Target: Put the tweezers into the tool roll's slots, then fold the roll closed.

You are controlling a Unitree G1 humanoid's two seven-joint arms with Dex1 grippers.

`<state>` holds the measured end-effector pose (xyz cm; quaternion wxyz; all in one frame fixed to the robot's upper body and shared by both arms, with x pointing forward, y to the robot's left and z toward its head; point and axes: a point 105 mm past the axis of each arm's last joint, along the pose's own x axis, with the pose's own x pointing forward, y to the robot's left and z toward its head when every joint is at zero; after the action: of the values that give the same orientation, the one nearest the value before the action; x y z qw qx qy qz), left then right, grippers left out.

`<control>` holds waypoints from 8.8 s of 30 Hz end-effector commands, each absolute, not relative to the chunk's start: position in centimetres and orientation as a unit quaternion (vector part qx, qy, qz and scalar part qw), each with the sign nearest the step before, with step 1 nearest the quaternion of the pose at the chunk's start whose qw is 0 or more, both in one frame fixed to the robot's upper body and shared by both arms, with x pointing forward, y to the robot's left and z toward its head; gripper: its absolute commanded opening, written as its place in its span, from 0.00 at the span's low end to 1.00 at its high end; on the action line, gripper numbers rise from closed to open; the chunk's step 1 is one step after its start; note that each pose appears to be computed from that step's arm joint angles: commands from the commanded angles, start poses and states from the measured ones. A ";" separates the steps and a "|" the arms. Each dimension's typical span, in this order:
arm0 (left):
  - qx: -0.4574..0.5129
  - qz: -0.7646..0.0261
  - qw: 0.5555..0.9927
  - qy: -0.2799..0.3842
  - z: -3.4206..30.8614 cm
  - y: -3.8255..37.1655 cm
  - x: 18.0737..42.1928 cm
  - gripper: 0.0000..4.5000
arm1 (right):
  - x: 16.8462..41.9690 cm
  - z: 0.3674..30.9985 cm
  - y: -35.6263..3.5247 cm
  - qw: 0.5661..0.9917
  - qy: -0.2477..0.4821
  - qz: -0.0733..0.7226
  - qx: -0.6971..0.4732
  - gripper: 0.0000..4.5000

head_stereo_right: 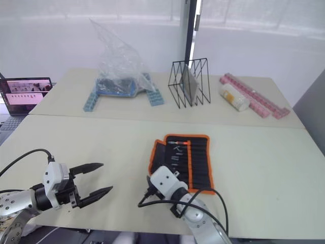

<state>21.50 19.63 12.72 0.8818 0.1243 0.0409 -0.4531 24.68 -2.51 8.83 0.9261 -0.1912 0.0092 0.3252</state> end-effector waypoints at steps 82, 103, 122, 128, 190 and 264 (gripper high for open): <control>0.302 -0.769 0.562 -0.041 9.8 11.2 29.8 0.01 | 23.3 7.8 -12.0 0.919 0.041 0.351 -0.175 0.00; 0.227 -0.587 0.775 0.050 9.1 15.5 24.8 0.01 | 27.0 10.6 -8.4 0.810 0.027 0.556 -0.186 0.00; 0.217 -0.537 0.810 0.091 8.6 15.2 26.7 0.01 | 26.1 9.0 -9.4 0.847 0.138 0.508 -0.079 0.00; 0.225 -0.543 0.804 0.092 9.3 15.8 27.1 0.01 | 25.3 9.1 -9.2 0.843 0.145 0.513 -0.072 0.00; 0.224 -0.530 0.814 0.075 10.5 17.1 28.6 0.21 | 26.2 7.2 -5.6 0.819 0.117 0.545 -0.136 0.00; 0.140 -0.466 0.863 0.136 4.1 13.1 26.6 0.01 | 23.3 4.6 -9.0 0.797 0.248 0.540 -0.111 0.00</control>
<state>27.19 12.44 6.33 0.8686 0.1358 0.0885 -0.4682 23.92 -8.34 6.36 0.8000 -0.1211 0.2024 0.5516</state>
